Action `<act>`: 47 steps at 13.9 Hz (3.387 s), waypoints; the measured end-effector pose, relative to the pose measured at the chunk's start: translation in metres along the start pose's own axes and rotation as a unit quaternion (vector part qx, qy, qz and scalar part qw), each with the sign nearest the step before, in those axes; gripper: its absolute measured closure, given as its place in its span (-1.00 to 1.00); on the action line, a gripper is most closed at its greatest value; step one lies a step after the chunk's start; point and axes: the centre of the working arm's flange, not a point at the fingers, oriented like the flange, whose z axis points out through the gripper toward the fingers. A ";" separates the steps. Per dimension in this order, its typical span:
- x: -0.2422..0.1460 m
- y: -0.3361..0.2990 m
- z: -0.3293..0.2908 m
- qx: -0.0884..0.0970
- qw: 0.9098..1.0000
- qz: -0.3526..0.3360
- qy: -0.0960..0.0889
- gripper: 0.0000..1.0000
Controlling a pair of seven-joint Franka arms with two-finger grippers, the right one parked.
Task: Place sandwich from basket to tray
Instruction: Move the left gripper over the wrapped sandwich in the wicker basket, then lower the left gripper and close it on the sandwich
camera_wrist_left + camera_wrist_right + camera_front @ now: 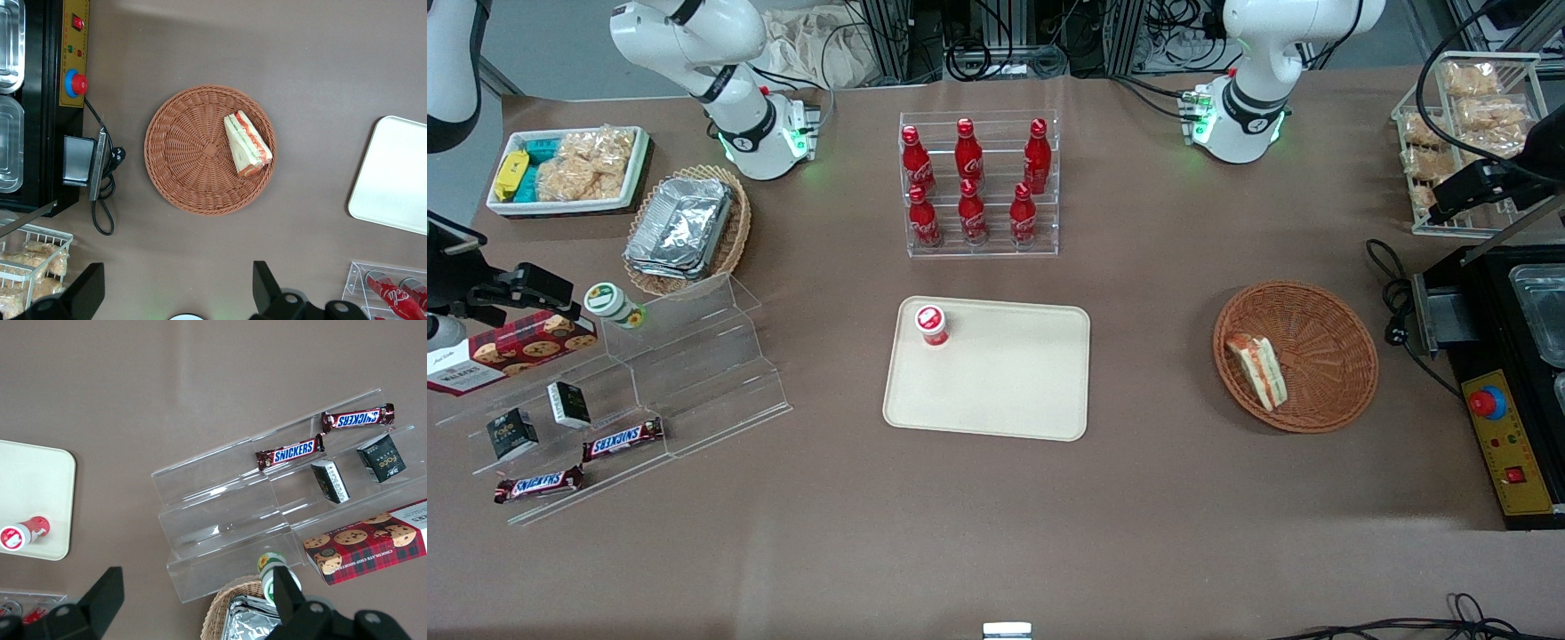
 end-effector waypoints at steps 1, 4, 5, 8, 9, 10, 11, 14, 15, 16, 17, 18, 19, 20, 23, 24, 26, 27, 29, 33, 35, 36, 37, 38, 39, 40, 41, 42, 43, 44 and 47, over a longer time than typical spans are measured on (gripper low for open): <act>0.000 0.001 0.000 0.000 1.000 0.001 -0.001 -1.00; 0.000 0.001 0.001 0.000 1.000 0.001 -0.001 -1.00; 0.000 0.001 0.001 0.000 1.000 0.001 -0.002 -1.00; 0.001 0.001 0.006 0.001 1.000 0.002 -0.006 -1.00; 0.002 0.002 0.008 0.001 1.000 0.002 -0.009 -1.00; 0.004 0.003 0.013 0.002 1.000 0.002 -0.013 -1.00; 0.007 0.004 0.019 0.003 1.000 0.003 -0.019 -1.00; 0.027 0.026 0.051 0.007 0.999 -0.027 -0.030 -1.00; 0.036 0.036 0.066 0.008 0.999 -0.042 -0.034 -1.00; 0.045 0.046 0.084 0.010 0.998 -0.053 -0.038 -1.00; 0.054 0.056 0.103 0.011 0.997 -0.065 -0.042 -1.00; 0.063 0.064 0.123 0.012 0.996 -0.078 -0.047 -1.00; 0.071 0.072 0.146 0.014 0.994 -0.090 -0.054 -1.00; 0.079 0.079 0.168 0.016 0.993 -0.101 -0.061 -1.00; 0.096 0.097 0.237 0.023 0.988 -0.127 -0.079 -1.00; 0.098 0.102 0.262 0.027 0.987 -0.131 -0.083 -1.00; 0.096 0.106 0.308 0.034 0.985 -0.144 -0.083 -1.00; 0.091 0.105 0.329 0.035 0.985 -0.148 -0.082 -1.00; 0.078 0.103 0.360 0.035 0.985 -0.149 -0.080 -1.00; 0.053 0.113 0.396 0.050 0.987 -0.129 -0.077 -1.00; 0.043 0.111 0.410 0.075 0.988 -0.109 -0.080 -1.00; 0.039 0.111 0.416 0.083 0.988 -0.102 -0.083 -0.99; 0.037 0.111 0.419 0.087 0.988 -0.098 -0.084 -0.86; 0.037 0.111 0.420 0.088 0.988 -0.097 -0.084 -0.61; 0.037 0.111 0.420 0.088 0.988 -0.096 -0.083 -0.40; 0.038 0.111 0.418 0.088 0.988 -0.096 -0.082 -0.15; 0.039 0.111 0.416 0.087 0.988 -0.097 -0.079 0.07; 0.043 0.112 0.410 0.086 0.989 -0.097 -0.076 0.20; 0.047 0.113 0.401 0.087 0.989 -0.098 -0.073 0.29; 0.053 0.114 0.387 0.089 0.988 -0.100 -0.071 0.32; 0.067 0.121 0.313 0.091 0.989 -0.099 -0.055 0.37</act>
